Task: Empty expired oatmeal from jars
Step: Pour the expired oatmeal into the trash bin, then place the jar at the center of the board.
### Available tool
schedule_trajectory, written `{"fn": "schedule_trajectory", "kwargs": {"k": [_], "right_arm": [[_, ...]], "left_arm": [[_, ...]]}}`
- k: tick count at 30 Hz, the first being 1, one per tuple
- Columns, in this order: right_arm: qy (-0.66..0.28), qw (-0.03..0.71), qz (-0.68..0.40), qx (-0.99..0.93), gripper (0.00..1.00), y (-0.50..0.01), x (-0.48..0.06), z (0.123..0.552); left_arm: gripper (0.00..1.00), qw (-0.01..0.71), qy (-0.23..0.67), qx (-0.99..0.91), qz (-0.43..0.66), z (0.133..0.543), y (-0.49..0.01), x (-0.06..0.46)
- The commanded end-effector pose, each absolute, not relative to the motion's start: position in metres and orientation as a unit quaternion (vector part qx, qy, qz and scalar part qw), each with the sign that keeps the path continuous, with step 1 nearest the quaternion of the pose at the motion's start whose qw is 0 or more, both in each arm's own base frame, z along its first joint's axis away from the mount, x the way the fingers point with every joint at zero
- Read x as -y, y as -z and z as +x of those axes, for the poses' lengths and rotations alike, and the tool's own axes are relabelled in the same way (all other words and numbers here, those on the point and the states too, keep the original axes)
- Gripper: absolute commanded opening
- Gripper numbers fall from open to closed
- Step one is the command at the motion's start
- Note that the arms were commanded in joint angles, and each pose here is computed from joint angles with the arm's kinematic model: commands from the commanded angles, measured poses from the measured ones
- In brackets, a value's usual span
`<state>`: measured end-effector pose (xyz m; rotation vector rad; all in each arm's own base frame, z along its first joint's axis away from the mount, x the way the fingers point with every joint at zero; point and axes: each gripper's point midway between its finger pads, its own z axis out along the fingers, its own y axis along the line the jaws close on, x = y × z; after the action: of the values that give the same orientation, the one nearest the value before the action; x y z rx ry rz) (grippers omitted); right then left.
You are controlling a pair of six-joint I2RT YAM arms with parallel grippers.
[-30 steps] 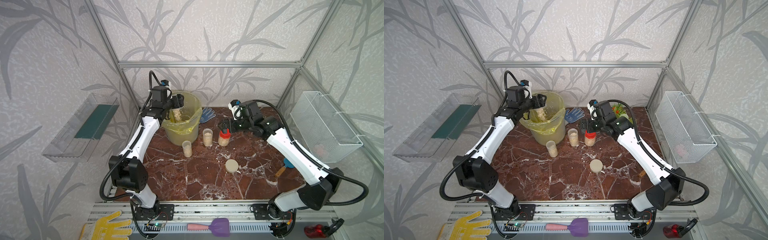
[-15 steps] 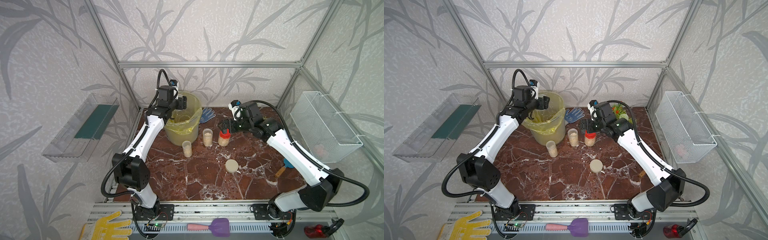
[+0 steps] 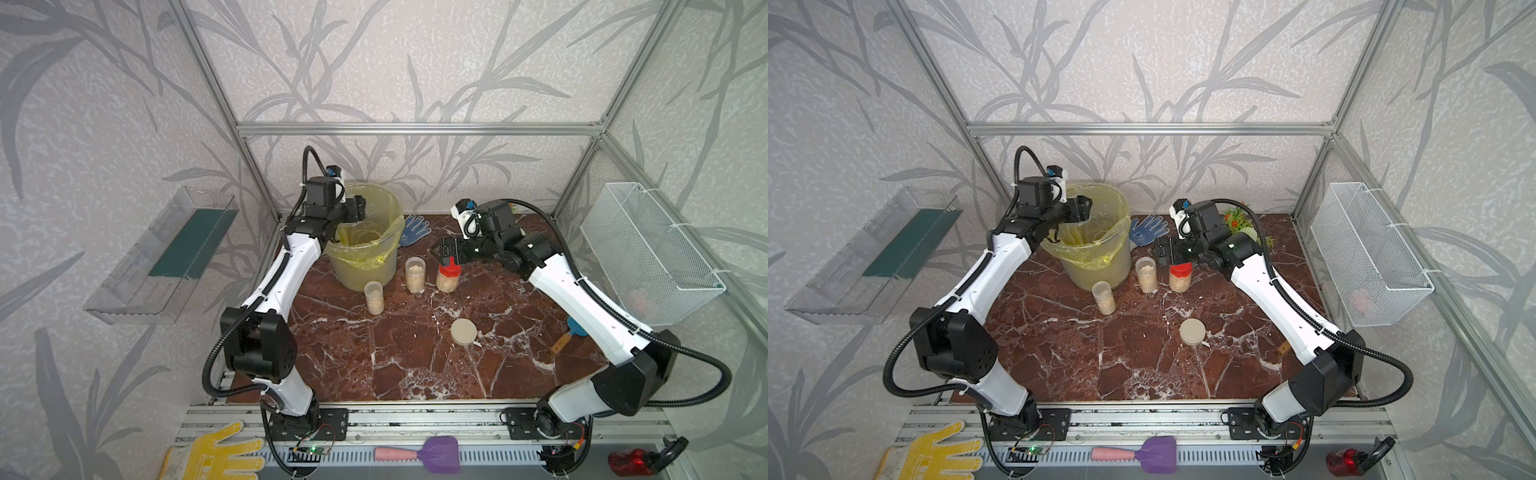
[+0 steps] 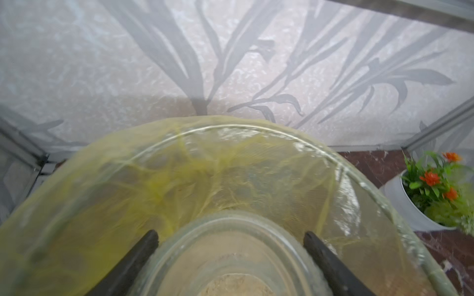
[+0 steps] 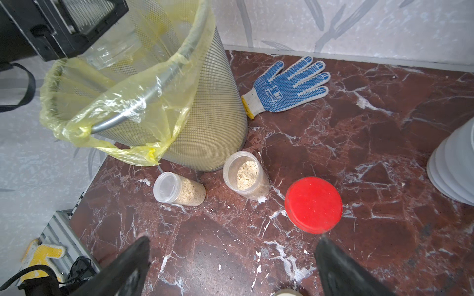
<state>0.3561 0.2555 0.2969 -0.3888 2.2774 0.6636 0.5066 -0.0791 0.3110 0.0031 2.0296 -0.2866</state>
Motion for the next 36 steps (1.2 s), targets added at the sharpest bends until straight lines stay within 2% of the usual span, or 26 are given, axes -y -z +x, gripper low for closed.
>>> {"fn": "schedule_trajectory", "kwargs": {"k": [1, 3, 5, 6, 7, 9, 11, 13, 15, 17, 20, 30, 36], "right_arm": [[-0.291, 0.384, -0.154, -0.863, 0.99, -0.315, -0.262, 0.354], [-0.295, 0.383, -0.153, -0.862, 0.99, -0.317, -0.263, 0.353], [-0.296, 0.383, -0.153, -0.861, 0.99, -0.319, -0.263, 0.352], [-0.296, 0.382, -0.155, -0.861, 0.99, -0.319, -0.264, 0.351], [-0.293, 0.381, -0.158, -0.862, 0.99, -0.319, -0.263, 0.35], [-0.29, 0.385, -0.158, -0.862, 0.99, -0.318, -0.262, 0.351], [-0.298, 0.383, -0.161, -0.859, 0.99, -0.318, -0.265, 0.351], [-0.308, 0.378, -0.157, -0.859, 0.99, -0.318, -0.268, 0.351], [-0.316, 0.375, -0.156, -0.857, 0.99, -0.317, -0.272, 0.351], [-0.328, 0.372, -0.151, -0.855, 0.99, -0.316, -0.276, 0.352], [-0.331, 0.372, -0.154, -0.853, 0.99, -0.32, -0.28, 0.35], [-0.411, 0.381, -0.09, -0.823, 0.99, -0.344, -0.294, 0.352], [-0.474, 0.381, -0.051, -0.792, 0.99, -0.364, -0.302, 0.353]], "left_arm": [[0.0, 0.557, 0.068, -0.825, 0.059, 0.506, -0.345, 0.109], [0.0, 0.521, 0.059, -0.848, 0.069, 0.503, -0.345, 0.112], [0.0, 0.574, 0.006, -0.818, 0.03, 0.513, -0.352, 0.086], [0.0, 0.569, 0.023, -0.822, 0.024, 0.509, -0.358, 0.082], [0.0, 0.558, 0.069, -0.825, 0.061, 0.501, -0.365, 0.097], [0.0, 0.579, 0.055, -0.812, 0.054, 0.505, -0.37, 0.094], [0.0, 0.567, 0.072, -0.819, 0.043, 0.495, -0.372, 0.094], [0.0, 0.586, 0.059, -0.808, -0.003, 0.502, -0.362, 0.081], [0.0, 0.576, 0.106, -0.81, 0.039, 0.492, -0.375, 0.105], [0.0, 0.593, 0.087, -0.8, -0.003, 0.505, -0.366, 0.096], [0.0, 0.553, 0.149, -0.819, -0.013, 0.499, -0.371, 0.112], [0.0, 0.547, 0.312, -0.744, -0.225, 0.475, -0.405, 0.11], [0.0, 0.569, 0.36, -0.677, -0.297, 0.449, -0.437, 0.105]]}}
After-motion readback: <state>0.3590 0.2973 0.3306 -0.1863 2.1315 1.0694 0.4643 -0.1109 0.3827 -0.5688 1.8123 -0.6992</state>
